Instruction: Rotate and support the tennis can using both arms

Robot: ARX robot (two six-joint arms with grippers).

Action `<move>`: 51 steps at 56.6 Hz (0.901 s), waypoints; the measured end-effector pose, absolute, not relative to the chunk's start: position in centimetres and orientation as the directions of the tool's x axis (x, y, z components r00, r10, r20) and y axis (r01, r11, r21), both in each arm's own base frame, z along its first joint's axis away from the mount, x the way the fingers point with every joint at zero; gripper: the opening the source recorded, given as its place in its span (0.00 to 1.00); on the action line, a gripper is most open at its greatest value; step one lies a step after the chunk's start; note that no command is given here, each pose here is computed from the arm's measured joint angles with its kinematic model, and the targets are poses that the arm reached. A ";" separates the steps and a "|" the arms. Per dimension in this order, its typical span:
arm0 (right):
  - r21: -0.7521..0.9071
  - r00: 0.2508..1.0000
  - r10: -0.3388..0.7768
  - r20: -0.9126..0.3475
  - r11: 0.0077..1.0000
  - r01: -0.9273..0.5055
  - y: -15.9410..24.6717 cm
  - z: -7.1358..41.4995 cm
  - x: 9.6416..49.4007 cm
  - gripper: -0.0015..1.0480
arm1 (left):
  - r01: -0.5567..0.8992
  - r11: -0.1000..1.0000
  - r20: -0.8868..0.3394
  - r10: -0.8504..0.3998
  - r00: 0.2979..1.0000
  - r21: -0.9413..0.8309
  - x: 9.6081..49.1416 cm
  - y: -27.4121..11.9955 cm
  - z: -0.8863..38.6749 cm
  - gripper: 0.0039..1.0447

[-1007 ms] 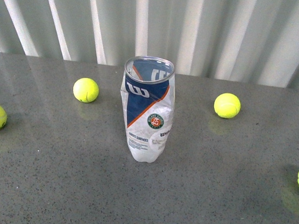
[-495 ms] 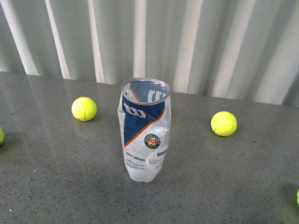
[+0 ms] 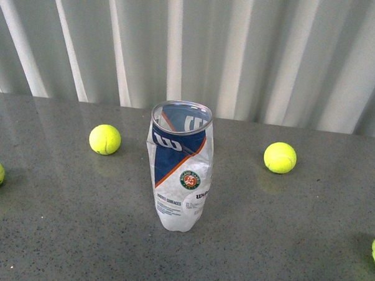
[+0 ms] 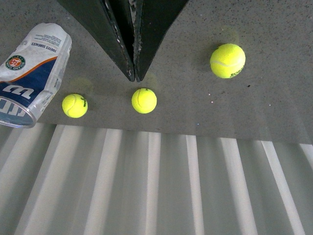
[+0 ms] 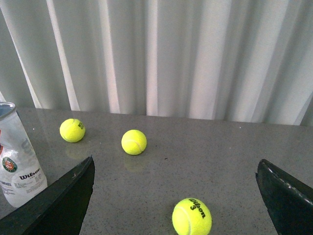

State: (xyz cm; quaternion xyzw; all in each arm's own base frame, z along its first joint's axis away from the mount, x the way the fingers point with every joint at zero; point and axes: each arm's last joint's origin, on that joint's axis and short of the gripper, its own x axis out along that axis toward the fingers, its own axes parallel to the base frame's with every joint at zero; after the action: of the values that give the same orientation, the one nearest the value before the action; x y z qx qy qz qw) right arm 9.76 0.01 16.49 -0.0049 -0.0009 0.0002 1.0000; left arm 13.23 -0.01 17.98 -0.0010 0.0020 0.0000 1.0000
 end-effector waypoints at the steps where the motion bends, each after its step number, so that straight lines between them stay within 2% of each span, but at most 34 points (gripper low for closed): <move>1: -0.010 1.000 0.000 0.002 1.000 0.000 0.0 16.5 9.8 0.93 | 0.000 1.000 -0.004 0.000 1.000 -0.002 13.1 0.0 17.9 0.03; 51: -0.010 1.000 0.000 0.002 1.000 0.000 0.0 16.5 9.8 0.93 | 0.000 1.000 0.019 0.000 1.000 -0.002 10.5 0.0 17.3 0.03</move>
State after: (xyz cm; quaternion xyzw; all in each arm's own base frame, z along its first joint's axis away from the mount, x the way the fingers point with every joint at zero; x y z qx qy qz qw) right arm 9.76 0.01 16.49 -0.0049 -0.0009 0.0002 1.0000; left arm 10.48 0.00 17.34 -0.0011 -0.0096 0.0002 1.0000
